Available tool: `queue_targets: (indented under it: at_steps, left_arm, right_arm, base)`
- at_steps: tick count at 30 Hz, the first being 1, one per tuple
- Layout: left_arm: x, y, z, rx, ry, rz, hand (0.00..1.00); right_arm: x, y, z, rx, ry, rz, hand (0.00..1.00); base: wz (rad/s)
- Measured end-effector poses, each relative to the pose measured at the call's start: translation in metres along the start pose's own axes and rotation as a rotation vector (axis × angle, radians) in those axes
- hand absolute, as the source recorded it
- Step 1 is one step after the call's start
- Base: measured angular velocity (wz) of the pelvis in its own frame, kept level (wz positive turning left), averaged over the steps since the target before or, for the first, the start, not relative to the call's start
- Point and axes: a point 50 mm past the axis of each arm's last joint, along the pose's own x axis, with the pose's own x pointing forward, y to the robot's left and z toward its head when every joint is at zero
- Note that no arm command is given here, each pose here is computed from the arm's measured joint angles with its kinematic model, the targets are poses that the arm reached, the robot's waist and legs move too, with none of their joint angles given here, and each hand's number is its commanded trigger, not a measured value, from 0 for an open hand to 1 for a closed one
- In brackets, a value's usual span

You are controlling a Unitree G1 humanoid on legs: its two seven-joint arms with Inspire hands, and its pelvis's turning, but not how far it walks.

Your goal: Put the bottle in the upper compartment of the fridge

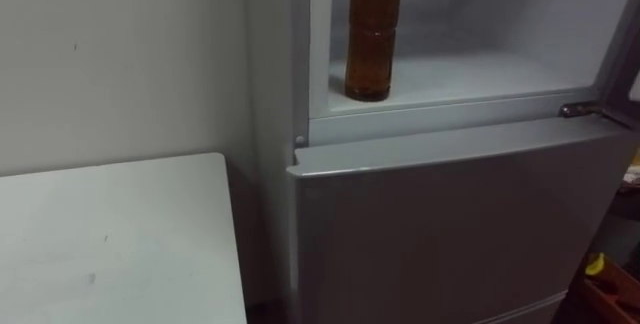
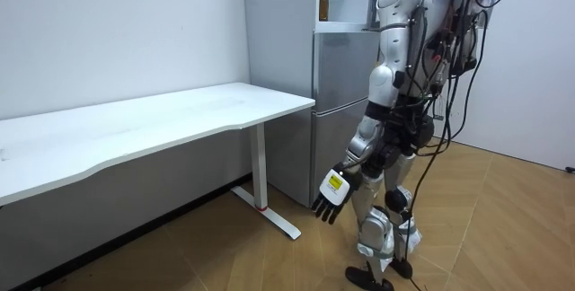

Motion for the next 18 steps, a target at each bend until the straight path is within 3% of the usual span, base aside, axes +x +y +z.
queue_targets:
  at_steps: [18]
  left_arm:
    - [0.002, -0.006, 0.006, 0.135, -0.005, -0.046, 0.0]
  right_arm:
    - [-0.037, 0.042, -0.016, -0.007, 0.054, 0.192, 0.0]
  base:
    - [0.0]
